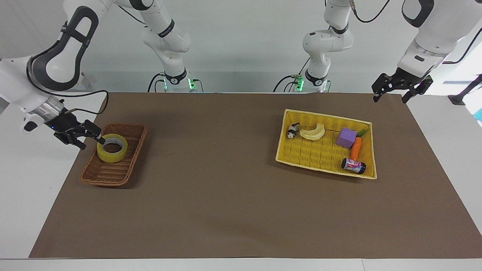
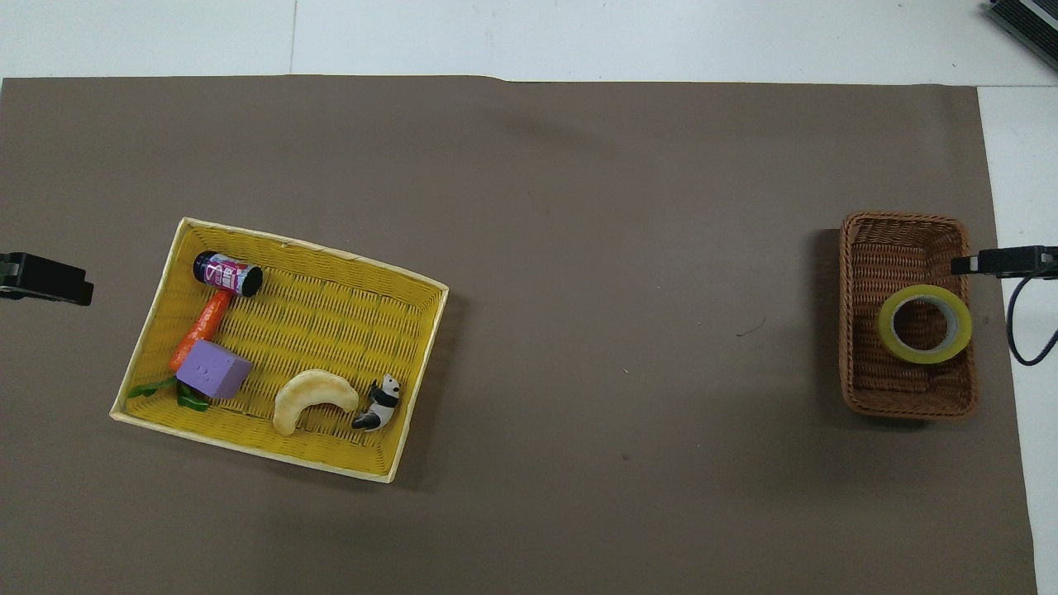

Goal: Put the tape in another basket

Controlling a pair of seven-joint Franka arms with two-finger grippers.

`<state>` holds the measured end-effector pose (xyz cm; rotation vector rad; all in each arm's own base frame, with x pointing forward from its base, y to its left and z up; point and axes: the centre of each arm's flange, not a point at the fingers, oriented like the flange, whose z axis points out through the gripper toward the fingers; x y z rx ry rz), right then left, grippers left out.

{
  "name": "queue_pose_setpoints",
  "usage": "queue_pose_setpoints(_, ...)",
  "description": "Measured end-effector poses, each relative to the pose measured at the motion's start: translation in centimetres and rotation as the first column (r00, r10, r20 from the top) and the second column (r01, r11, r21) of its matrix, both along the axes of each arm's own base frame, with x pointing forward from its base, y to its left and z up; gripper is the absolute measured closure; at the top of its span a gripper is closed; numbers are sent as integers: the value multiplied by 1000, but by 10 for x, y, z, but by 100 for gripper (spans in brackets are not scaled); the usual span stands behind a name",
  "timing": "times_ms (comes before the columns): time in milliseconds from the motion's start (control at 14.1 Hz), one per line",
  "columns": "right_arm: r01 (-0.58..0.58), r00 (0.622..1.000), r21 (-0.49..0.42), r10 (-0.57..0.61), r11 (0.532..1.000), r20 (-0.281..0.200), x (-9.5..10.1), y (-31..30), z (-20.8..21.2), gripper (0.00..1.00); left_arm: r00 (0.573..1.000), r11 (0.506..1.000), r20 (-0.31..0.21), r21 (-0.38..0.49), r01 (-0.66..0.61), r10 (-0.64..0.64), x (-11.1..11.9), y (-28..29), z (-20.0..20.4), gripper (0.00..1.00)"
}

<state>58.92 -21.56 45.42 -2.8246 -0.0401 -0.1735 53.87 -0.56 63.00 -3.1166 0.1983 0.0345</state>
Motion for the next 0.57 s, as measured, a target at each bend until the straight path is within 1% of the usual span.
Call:
queue_pose_setpoints(142,-29,999,-76,30,997,15,15,21,26,0,1000,1000,0,0,-11,11,0,-3,0,0)
queue_pose_setpoints(285,-13,1000,-147,14,989,8,24,41,44,0,1000,1000,1,0,-15,15,0,-5,0,0)
queue_pose_setpoints(427,19,1000,-207,-20,978,-3,27,67,59,0,1000,1000,3,0,-25,25,0,-3,1,0)
queue_pose_setpoints(569,49,999,-232,-52,972,-7,26,97,76,0,999,999,5,0,-32,32,0,1,2,0)
